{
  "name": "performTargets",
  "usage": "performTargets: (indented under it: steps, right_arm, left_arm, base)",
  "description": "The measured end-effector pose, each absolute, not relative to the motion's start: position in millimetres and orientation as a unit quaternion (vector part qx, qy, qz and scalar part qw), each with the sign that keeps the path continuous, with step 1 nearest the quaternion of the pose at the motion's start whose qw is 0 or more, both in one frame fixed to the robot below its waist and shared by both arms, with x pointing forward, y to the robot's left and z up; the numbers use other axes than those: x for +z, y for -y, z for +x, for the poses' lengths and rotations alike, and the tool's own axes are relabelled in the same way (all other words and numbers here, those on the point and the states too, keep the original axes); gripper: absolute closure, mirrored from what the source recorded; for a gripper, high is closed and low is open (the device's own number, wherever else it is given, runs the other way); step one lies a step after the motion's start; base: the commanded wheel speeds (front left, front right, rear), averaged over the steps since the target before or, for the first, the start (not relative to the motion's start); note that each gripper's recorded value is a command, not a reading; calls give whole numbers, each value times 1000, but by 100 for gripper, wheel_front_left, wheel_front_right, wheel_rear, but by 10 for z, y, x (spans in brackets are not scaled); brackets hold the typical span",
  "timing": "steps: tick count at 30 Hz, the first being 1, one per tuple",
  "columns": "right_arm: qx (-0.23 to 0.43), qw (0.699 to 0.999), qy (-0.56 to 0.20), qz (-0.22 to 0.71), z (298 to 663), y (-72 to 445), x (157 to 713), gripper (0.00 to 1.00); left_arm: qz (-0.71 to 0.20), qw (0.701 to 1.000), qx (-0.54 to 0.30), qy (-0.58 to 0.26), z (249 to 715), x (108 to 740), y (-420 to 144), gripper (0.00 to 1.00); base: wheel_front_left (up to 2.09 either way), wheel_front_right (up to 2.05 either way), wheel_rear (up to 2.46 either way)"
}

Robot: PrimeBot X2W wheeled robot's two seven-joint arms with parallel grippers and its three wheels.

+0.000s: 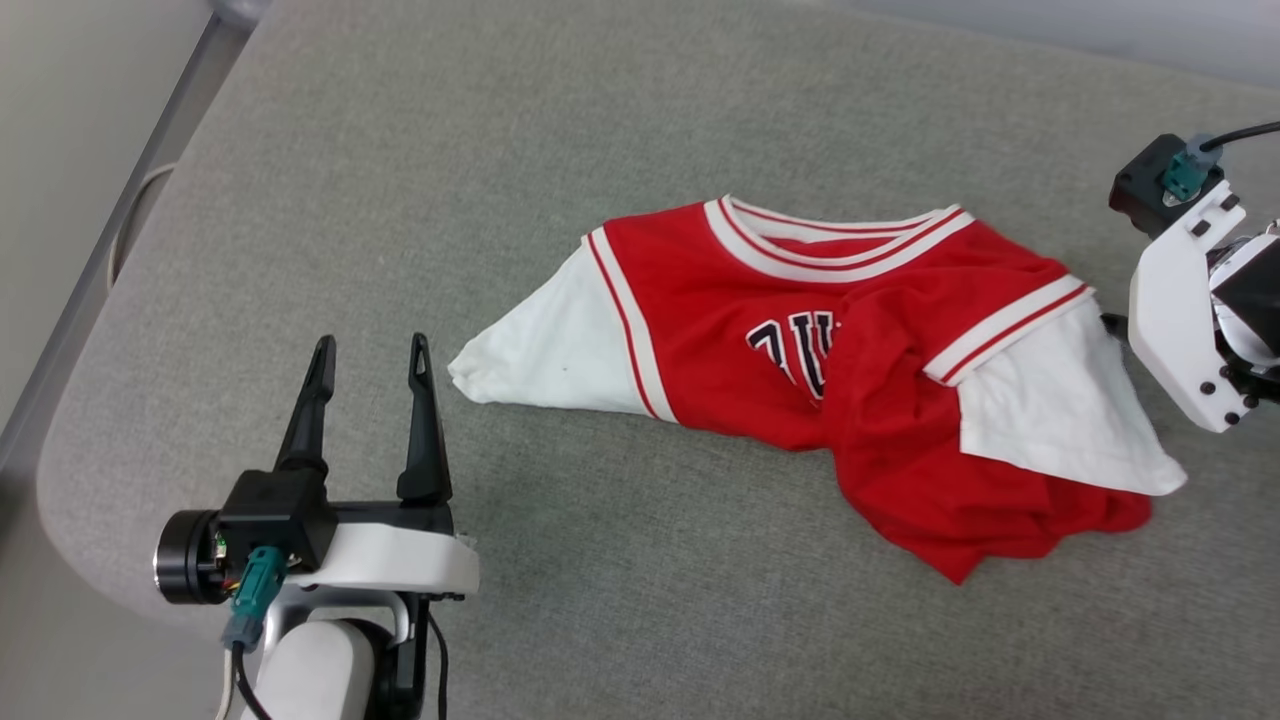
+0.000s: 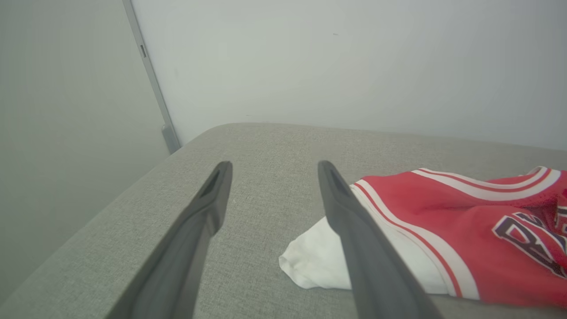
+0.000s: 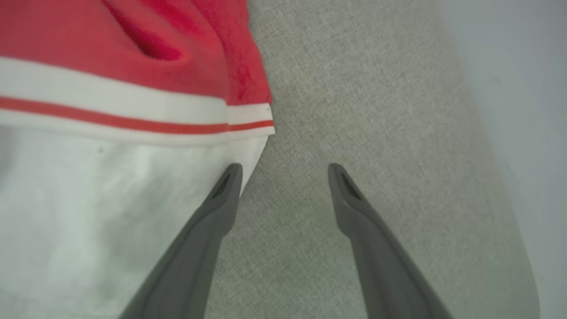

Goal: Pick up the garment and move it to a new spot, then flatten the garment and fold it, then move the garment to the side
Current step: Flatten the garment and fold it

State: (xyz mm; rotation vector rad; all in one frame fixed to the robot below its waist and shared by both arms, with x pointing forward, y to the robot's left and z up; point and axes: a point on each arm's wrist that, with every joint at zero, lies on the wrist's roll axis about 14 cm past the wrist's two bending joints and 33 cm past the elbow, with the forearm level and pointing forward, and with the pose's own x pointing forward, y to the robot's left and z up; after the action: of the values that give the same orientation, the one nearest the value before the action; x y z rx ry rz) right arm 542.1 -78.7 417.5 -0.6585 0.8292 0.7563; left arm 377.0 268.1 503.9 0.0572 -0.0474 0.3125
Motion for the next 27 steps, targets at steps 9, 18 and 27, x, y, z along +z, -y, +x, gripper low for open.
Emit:
performTargets:
  steps: [9, 18, 27]
  right_arm:
    - [382, 739, -455, -317, 5365, 680, 3589, 0]
    - [386, 720, -480, -320, 5331, 698, 3450, 100]
    - [416, 756, -410, -296, 5269, 588, 3628, 100]
  left_arm:
    - [37, 986, 166, 5, 3875, 4887, -2723, 0]
    - [47, 985, 169, 0, 3909, 4844, -2758, 0]
    - [48, 986, 159, 11, 3937, 4899, -2715, 0]
  base:
    - [0, 0, 0]
    - [0, 0, 0]
    - [0, 0, 0]
